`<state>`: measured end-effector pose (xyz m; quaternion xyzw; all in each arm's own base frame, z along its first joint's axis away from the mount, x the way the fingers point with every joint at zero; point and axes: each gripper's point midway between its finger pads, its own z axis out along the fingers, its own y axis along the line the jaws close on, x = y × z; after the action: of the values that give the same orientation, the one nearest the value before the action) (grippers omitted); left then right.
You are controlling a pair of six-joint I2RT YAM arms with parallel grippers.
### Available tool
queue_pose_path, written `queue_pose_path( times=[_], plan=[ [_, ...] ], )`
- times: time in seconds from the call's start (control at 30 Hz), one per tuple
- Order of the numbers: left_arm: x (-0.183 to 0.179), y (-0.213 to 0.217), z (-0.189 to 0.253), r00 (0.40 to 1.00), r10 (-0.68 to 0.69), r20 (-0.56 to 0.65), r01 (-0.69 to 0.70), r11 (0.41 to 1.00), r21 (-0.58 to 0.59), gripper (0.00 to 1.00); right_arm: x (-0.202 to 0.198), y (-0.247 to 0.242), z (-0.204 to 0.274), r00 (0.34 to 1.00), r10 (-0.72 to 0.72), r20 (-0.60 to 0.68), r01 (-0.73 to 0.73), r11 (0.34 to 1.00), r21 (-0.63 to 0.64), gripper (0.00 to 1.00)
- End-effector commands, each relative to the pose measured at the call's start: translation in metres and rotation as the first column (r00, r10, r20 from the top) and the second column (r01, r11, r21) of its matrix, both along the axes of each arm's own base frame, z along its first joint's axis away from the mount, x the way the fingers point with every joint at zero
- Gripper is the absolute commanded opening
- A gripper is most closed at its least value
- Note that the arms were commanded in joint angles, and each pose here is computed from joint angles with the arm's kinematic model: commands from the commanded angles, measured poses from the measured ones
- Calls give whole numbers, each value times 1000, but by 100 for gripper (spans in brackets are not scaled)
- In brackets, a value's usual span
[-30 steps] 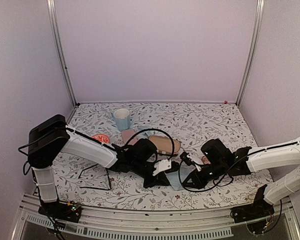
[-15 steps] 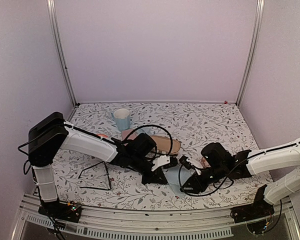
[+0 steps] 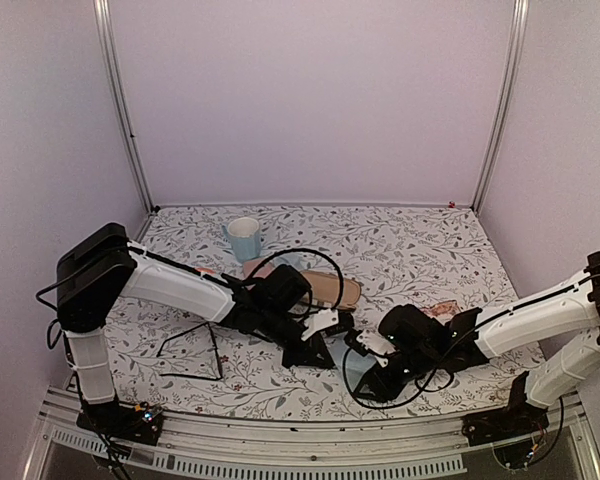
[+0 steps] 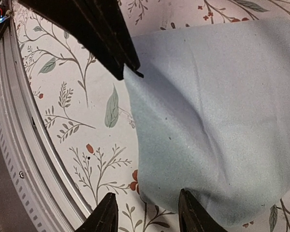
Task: Organize the sunglasses
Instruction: Pick up the glasses cleaning cloth from the center of the board.
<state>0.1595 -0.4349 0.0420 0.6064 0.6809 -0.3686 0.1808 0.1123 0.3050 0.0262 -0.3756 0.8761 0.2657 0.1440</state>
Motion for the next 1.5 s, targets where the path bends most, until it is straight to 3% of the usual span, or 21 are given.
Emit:
queue_pose_path(
  times=[0.0, 0.47, 0.63, 0.73, 0.9, 1.23, 1.47],
  plan=[
    [4, -1, -1, 1000, 4, -25, -4, 1000, -12, 0, 3, 4, -6, 999, -19, 45, 22, 997, -69, 43],
    [-2, 7, -7, 998, 4, -60, -3, 1000, 9, 0, -7, 7, -30, 986, 0, 165, 48, 955, -291, 30],
    [-4, 13, -10, 998, 11, -65, -10, 1000, 24, 0, -10, 7, -37, 981, 5, 195, 63, 939, -339, 20],
    [-5, 16, -10, 998, 17, -67, -15, 1000, 25, 0, -10, 6, -38, 980, 0, 201, 71, 935, -346, 9],
    [-5, 20, -11, 997, 30, -66, -29, 999, 29, 0, -8, 6, -25, 976, -16, 218, 84, 948, -307, 0],
    [-2, 24, 11, 998, 45, -43, -46, 999, -15, 0, 0, 10, 27, 969, -57, 239, 87, 989, -118, 0],
    [3, 28, 49, 996, 84, 11, -83, 994, -72, 0, 16, 12, 83, 966, -87, 245, 66, 994, 92, 0]
  ],
)
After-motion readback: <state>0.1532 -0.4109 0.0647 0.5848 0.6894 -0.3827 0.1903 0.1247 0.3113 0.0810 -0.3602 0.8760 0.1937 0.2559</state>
